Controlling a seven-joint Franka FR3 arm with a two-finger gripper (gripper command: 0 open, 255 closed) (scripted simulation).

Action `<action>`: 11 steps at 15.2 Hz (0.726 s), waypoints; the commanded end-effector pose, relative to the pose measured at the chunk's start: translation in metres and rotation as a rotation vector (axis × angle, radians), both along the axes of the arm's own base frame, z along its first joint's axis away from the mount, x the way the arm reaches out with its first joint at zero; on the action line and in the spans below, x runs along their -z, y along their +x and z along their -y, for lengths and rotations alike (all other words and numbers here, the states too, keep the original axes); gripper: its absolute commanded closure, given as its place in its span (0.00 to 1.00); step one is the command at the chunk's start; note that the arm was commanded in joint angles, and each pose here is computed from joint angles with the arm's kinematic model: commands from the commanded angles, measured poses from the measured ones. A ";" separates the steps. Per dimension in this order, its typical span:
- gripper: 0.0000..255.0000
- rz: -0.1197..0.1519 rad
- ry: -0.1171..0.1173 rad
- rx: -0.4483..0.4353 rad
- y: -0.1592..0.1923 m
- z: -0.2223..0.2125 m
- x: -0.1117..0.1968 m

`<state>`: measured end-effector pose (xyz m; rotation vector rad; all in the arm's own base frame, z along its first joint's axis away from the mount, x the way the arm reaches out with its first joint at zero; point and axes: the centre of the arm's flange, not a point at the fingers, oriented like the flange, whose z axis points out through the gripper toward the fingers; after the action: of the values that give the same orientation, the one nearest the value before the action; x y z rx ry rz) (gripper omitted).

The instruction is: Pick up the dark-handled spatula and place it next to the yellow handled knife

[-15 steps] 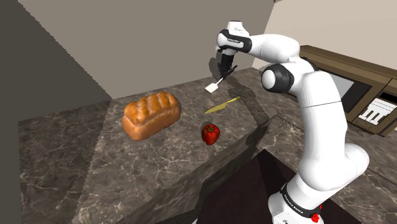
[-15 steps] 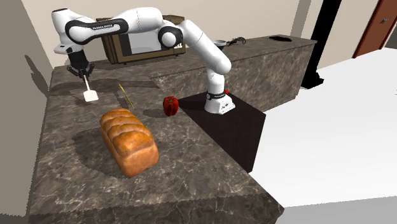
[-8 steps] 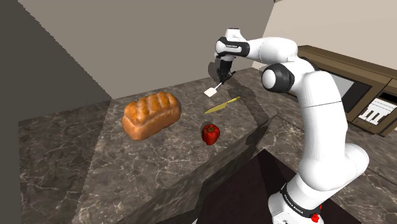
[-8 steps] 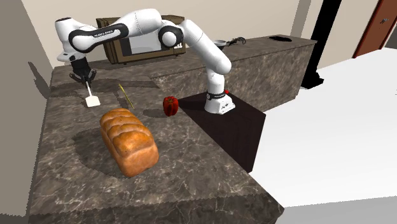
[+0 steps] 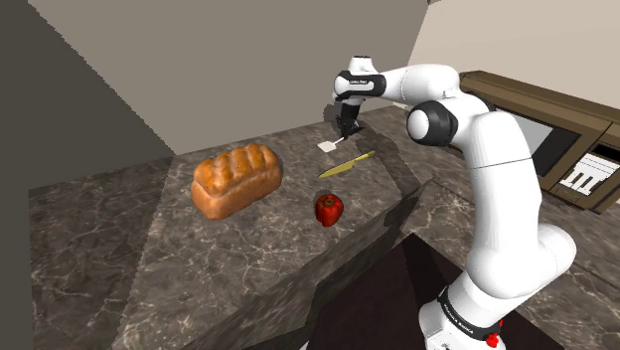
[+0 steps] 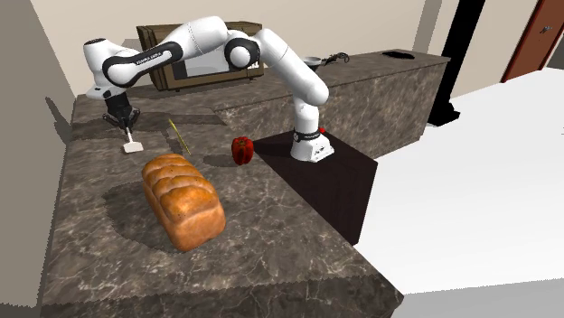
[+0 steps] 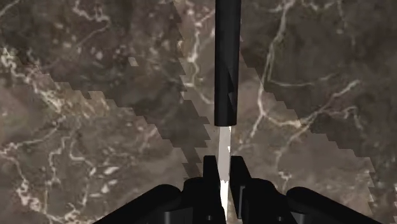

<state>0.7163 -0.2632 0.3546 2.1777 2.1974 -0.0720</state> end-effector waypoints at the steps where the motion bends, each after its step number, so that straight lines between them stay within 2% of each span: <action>1: 1.00 0.000 0.000 0.000 0.000 0.000 0.004; 8: 1.00 0.000 0.000 0.000 0.000 0.000 0.004; 9: 0.00 0.000 0.000 0.000 0.000 0.000 0.004; 11: 0.00 0.000 0.000 0.000 0.000 0.000 0.004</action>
<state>0.7162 -0.2634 0.3505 2.1775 2.1970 -0.0719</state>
